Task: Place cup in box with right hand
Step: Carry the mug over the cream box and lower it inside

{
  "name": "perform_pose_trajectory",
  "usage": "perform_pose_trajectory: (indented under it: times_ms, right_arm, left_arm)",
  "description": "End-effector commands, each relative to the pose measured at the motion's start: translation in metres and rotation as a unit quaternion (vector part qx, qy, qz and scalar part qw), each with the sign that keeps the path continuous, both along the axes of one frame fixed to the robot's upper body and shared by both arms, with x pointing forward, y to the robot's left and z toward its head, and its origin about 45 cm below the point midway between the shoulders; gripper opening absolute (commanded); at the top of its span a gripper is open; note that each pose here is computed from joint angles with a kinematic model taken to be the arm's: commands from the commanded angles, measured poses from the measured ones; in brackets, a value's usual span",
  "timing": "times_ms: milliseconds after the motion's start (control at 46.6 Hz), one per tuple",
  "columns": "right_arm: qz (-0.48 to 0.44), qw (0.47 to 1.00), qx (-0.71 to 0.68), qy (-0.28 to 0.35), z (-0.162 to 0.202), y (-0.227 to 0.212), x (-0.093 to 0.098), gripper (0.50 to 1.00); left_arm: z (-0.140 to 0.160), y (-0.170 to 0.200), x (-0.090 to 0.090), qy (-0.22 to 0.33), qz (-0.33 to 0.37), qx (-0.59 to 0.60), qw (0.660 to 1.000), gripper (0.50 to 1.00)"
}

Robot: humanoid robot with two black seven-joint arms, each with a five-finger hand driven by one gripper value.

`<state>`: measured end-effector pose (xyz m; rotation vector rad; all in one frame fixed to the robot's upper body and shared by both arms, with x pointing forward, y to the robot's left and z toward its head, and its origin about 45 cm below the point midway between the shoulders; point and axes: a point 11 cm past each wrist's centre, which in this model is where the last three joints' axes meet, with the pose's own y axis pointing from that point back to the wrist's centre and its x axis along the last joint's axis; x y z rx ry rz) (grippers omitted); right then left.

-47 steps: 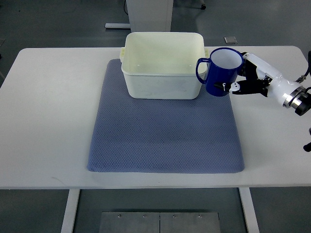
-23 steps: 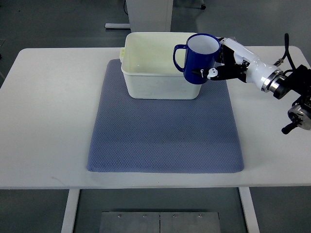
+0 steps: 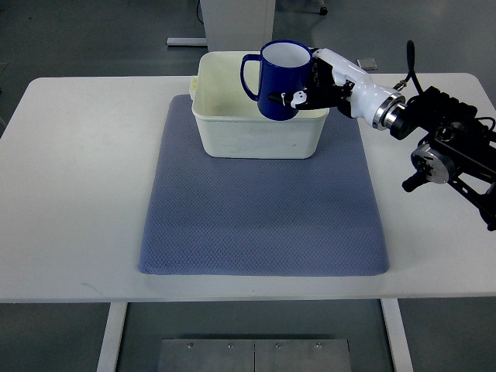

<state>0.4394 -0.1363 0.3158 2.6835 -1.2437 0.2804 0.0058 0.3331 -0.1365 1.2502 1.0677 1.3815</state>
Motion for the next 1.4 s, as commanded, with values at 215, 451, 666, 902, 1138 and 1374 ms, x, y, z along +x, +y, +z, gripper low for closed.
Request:
perform_pose_trajectory:
  times_ms: [215, 451, 666, 902, 1138, 1374]
  right_arm:
    - [-0.011, 1.0, 0.012, 0.004, 0.0, 0.033, 0.018, 0.5]
    - [-0.042, 0.999, 0.005, 0.022, -0.016, 0.034, 0.032, 0.5]
    - [-0.08, 0.996, -0.003, 0.035, -0.03, 0.023, 0.047, 0.5]
    - [-0.126, 0.991, -0.005, 0.038, -0.038, 0.007, 0.056, 0.5]
    - [-0.148, 0.987, 0.013, 0.051, -0.043, 0.003, 0.059, 0.5]
    - [-0.152, 0.986, 0.023, 0.061, -0.045, 0.002, 0.059, 0.5]
  left_arm:
    - [0.0, 0.0, 0.0, 0.001, 0.0, 0.0, 1.0, 1.0]
    - [0.0, 0.0, 0.0, 0.0, 0.0, 0.0, 1.0, 1.0]
    - [0.0, 0.0, 0.0, 0.0, 0.0, 0.0, 1.0, 1.0]
    - [0.0, 0.0, 0.0, 0.001, 0.0, 0.0, 1.0, 1.0]
    - [0.0, 0.0, 0.0, 0.0, 0.0, 0.0, 1.0, 1.0]
    - [0.0, 0.0, 0.0, 0.0, 0.0, 0.0, 1.0, 1.0]
